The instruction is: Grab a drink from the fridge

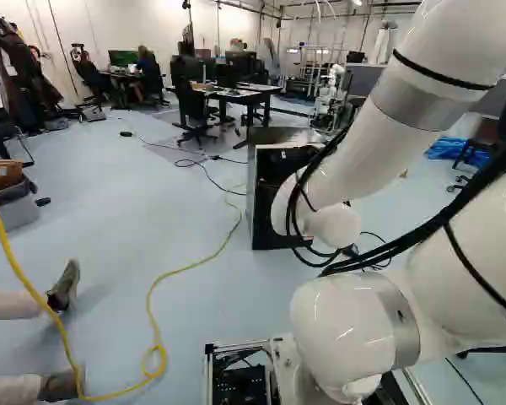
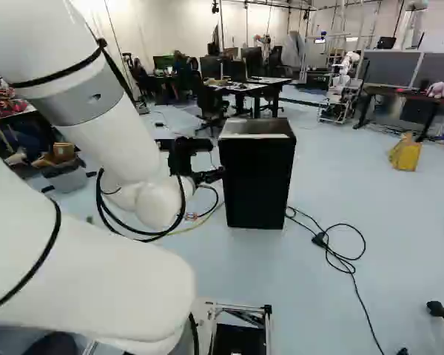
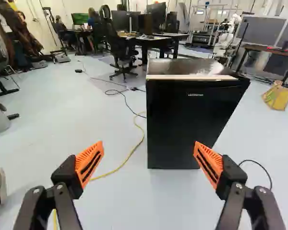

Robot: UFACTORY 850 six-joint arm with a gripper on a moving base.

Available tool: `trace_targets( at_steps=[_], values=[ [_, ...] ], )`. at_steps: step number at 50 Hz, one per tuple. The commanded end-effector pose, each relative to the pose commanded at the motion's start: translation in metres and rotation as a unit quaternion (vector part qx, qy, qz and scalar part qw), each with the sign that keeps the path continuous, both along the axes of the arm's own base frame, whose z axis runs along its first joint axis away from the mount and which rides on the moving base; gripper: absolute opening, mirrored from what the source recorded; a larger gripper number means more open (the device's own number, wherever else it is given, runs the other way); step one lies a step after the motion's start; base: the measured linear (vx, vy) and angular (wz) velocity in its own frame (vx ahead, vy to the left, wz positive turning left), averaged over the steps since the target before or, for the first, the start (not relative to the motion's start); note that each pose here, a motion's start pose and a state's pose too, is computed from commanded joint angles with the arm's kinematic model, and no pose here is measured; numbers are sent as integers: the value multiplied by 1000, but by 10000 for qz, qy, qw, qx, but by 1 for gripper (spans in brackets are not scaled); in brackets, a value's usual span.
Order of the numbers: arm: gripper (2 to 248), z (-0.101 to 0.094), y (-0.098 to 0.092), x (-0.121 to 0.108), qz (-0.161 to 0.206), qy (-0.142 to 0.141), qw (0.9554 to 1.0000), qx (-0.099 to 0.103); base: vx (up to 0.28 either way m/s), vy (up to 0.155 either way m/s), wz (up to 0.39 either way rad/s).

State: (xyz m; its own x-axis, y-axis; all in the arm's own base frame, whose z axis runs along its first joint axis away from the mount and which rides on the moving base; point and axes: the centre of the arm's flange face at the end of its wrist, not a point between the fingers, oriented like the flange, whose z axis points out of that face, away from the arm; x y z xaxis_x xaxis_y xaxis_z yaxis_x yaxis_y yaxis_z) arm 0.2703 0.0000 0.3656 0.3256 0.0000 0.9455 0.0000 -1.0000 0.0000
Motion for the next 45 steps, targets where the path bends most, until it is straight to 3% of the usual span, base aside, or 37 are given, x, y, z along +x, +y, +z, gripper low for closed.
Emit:
trace_targets(
  at_steps=[45],
  values=[
    [247, 0, 0, 0, 0, 0, 10000, 0, 0, 0, 0]
  ],
)
